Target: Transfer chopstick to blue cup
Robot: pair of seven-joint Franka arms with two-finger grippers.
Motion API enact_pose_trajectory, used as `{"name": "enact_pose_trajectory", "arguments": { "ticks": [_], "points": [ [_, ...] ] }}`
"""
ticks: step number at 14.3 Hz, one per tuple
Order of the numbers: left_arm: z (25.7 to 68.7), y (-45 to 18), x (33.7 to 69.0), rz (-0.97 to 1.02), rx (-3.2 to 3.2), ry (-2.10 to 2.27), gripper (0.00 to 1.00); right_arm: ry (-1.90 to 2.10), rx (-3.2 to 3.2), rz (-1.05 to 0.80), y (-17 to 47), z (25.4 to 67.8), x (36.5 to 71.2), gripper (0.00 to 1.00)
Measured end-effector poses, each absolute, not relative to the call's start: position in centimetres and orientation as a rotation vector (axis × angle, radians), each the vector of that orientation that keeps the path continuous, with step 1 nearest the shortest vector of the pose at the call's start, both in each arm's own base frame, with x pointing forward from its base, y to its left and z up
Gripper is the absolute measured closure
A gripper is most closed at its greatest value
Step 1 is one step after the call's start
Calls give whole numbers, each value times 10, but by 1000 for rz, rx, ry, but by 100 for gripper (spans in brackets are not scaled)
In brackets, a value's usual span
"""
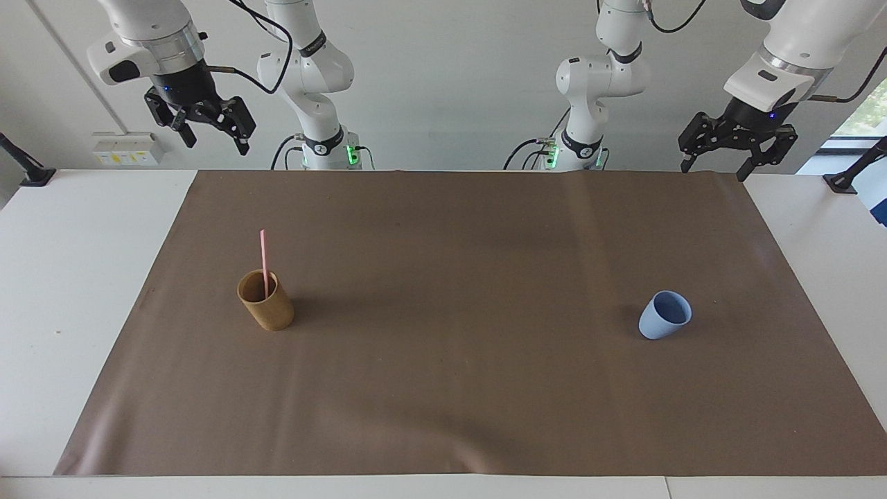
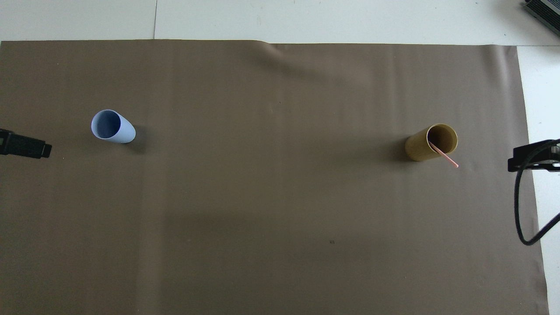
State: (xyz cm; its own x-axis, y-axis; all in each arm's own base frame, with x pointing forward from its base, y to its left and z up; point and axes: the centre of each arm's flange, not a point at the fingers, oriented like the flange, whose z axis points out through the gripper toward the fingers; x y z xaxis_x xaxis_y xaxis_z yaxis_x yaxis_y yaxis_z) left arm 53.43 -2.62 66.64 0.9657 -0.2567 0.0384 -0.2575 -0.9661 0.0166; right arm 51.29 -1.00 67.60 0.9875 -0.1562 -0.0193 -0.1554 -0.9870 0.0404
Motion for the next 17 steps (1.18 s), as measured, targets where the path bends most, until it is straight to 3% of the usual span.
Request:
{"name": "enact_pose_trajectory", "arguments": {
  "ticks": [17],
  "points": [
    [665, -22, 533, 28, 3094, -392, 0, -205, 3096, -44, -5, 673, 509, 0]
  ]
}}
